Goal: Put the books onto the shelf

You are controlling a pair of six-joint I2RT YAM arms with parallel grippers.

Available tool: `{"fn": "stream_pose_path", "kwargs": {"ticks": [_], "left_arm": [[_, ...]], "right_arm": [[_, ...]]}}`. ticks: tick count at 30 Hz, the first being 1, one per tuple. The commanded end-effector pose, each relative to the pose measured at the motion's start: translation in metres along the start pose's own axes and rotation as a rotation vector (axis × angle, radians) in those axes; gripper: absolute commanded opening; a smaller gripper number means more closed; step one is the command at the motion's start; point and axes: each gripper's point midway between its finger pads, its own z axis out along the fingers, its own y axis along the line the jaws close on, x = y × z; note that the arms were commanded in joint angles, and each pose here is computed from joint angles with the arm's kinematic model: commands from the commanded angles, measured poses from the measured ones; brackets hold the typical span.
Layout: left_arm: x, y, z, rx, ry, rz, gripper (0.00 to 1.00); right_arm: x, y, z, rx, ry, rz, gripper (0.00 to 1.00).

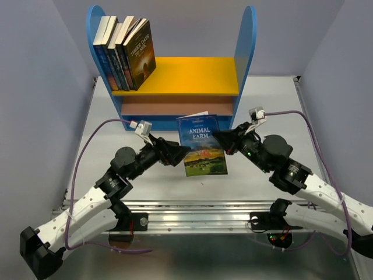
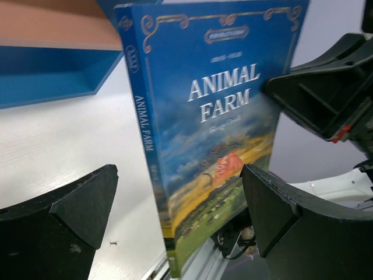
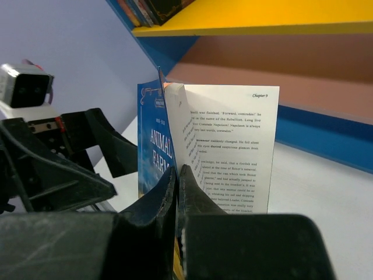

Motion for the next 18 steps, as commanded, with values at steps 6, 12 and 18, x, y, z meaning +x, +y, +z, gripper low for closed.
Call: {"fn": "stream_pose_path", "kwargs": {"ticks": [6, 12, 18], "left_arm": [[-0.013, -0.022, 0.018, 0.091, 0.006, 0.064, 0.98], [-0.024, -0.041, 0.019, 0.172, -0.021, 0.095, 0.54], [-0.01, -0.066, 0.017, 0.34, 0.047, 0.106, 0.37]], "right_arm": [[-0.059, 0.05, -0.015, -0.185, -0.125, 0.035, 0.01], [-0.06, 0.048, -0.016, -0.172, -0.128, 0.039, 0.01], [-0.058, 0.045, -0.011, -0.152, -0.126, 0.041, 0.01]]}}
